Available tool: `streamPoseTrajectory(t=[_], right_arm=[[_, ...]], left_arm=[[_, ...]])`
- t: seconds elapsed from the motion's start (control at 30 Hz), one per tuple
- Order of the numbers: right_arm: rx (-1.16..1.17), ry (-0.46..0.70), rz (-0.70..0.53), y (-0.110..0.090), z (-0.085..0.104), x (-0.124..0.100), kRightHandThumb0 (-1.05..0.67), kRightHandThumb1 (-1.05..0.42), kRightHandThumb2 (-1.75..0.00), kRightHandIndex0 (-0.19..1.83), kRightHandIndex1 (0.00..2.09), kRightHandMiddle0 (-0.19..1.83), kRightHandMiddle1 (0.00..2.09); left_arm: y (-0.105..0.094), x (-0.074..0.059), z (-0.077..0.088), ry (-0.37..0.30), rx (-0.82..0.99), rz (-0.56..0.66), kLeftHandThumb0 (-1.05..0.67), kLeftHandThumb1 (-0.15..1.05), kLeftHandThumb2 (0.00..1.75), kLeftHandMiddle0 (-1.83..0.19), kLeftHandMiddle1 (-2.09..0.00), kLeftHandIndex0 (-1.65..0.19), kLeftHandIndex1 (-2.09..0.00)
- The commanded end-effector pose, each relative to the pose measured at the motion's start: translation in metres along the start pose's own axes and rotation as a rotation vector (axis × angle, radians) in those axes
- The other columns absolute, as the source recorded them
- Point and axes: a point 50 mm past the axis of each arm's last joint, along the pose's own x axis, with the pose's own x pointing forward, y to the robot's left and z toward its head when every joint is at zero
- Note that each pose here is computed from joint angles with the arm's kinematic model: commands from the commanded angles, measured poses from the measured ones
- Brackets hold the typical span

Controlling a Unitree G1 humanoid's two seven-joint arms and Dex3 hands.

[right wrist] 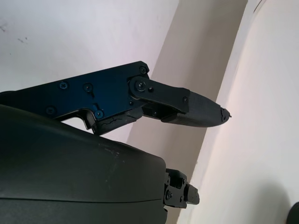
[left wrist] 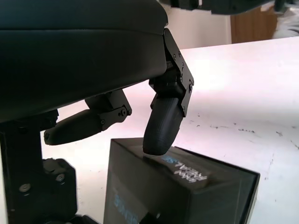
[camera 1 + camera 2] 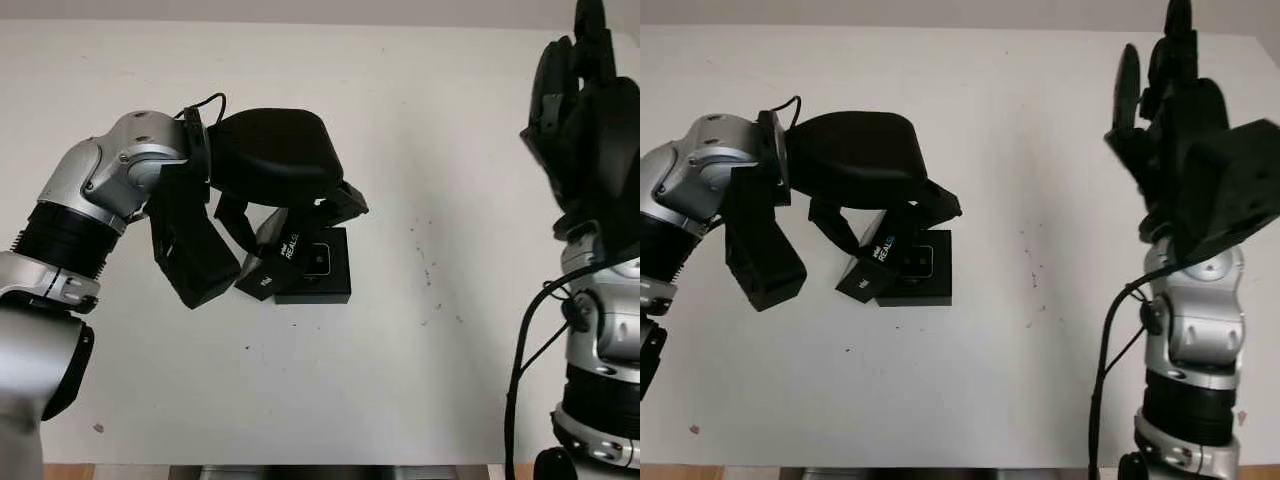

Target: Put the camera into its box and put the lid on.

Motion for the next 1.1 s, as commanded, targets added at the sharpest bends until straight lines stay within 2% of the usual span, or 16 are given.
streamPoseTrajectory(t=[0.0,0.07,0.23,0.33,0.43,0.5,0.57,0.6,0.63,0.67,0.73,0.77,0.8,0.87,1.0,1.07], right_arm=[[-0.001,-0.011,0.007,0.0,0.003,0.0,-0.71,-1.05,-0.58,-0.11,0.06,-0.05,0.07],[-0.008,-0.004,0.008,0.002,0.002,-0.001,-0.71,-1.05,-0.58,-0.1,0.06,-0.03,0.08],[-0.027,0.008,0.028,0.007,-0.003,-0.001,-0.71,-1.05,-0.58,-0.09,0.07,-0.09,0.06],[-0.034,0.013,0.051,0.011,-0.003,-0.001,-0.68,-1.05,-0.6,-0.1,0.06,-0.09,0.06],[-0.036,0.01,0.062,0.015,-0.003,0.0,-0.7,-1.05,-0.59,-0.11,0.05,-0.1,0.05],[-0.044,0.011,0.061,0.017,-0.004,0.0,-0.73,-1.05,-0.57,-0.1,0.06,-0.09,0.06],[-0.054,0.011,0.062,0.018,-0.004,0.0,-0.73,-1.05,-0.58,-0.11,0.06,-0.09,0.06],[-0.066,0.009,0.065,0.019,-0.005,-0.001,-0.72,-1.05,-0.59,-0.1,0.06,-0.09,0.06],[-0.074,0.008,0.067,0.02,-0.006,-0.001,-0.72,-1.05,-0.6,-0.1,0.06,-0.09,0.06],[-0.081,0.007,0.071,0.021,-0.006,-0.001,-0.72,-1.05,-0.61,-0.1,0.06,-0.09,0.06],[-0.094,0.003,0.075,0.022,-0.007,-0.002,-0.71,-1.05,-0.62,-0.09,0.06,-0.09,0.06],[-0.108,-0.002,0.074,0.023,-0.008,-0.002,-0.71,-1.05,-0.63,-0.09,0.07,-0.07,0.07],[-0.121,-0.004,0.075,0.023,-0.009,-0.003,-0.71,-1.05,-0.63,-0.07,0.07,-0.06,0.08],[-0.141,-0.006,0.075,0.024,-0.01,-0.003,-0.73,-1.05,-0.64,-0.06,0.08,-0.06,0.08],[-0.147,-0.002,0.075,0.026,-0.013,-0.005,-0.73,-1.05,-0.64,-0.05,0.08,-0.06,0.09],[-0.145,-0.001,0.077,0.026,-0.014,-0.006,-0.72,-1.05,-0.64,-0.04,0.09,-0.05,0.1]], left_arm=[[0.004,0.008,0.004,-0.035,0.007,0.017,-0.4,0.64,1.08,-1.2,-2.09,-0.76,-2.09],[0.005,0.01,0.004,-0.032,-0.011,0.019,-0.4,0.64,1.06,-1.18,-2.09,-0.73,-2.09],[0.013,0.015,0.005,-0.001,-0.106,0.063,-0.37,0.71,0.83,-1.17,-2.09,-0.62,-2.09],[0.022,0.018,0.006,0.039,-0.141,0.083,-0.36,0.8,0.69,-1.07,-2.09,-0.68,-2.09],[0.034,0.02,0.008,0.116,-0.158,0.116,-0.37,0.92,0.49,-0.86,-2.09,-0.58,-2.09],[0.04,0.022,0.009,0.165,-0.176,0.138,-0.38,1.01,0.34,-0.83,-2.09,-0.45,-2.09],[0.046,0.022,0.011,0.224,-0.199,0.172,-0.39,1.04,0.28,-0.8,-2.09,-0.31,-2.09],[0.051,0.023,0.011,0.276,-0.222,0.186,-0.4,1.04,0.27,-0.78,-2.09,-0.19,-2.09],[0.054,0.023,0.012,0.314,-0.239,0.195,-0.43,1.05,0.32,-0.58,-2.09,0.04,-2.09],[0.059,0.023,0.013,0.356,-0.247,0.198,-0.44,1.05,0.33,-0.5,-2.09,0.11,-2.09],[0.066,0.022,0.014,0.404,-0.259,0.209,-0.48,1.05,0.41,-0.33,-2.09,0.17,-1.91],[0.068,0.021,0.014,0.418,-0.262,0.223,-0.48,1.05,0.41,-0.02,-2.09,0.18,-1.73],[0.069,0.019,0.013,0.427,-0.26,0.232,-0.48,1.05,0.42,0.08,-1.99,0.19,-1.63],[0.071,0.017,0.012,0.45,-0.246,0.24,-0.49,1.05,0.46,0.17,-1.64,0.19,-1.39],[0.07,0.012,0.009,0.503,-0.232,0.257,-0.52,1.05,0.53,0.19,-1.44,0.19,-1.23],[0.071,0.006,0.007,0.54,-0.214,0.266,-0.54,1.05,0.54,0.19,-1.24,0.19,-1.16]])
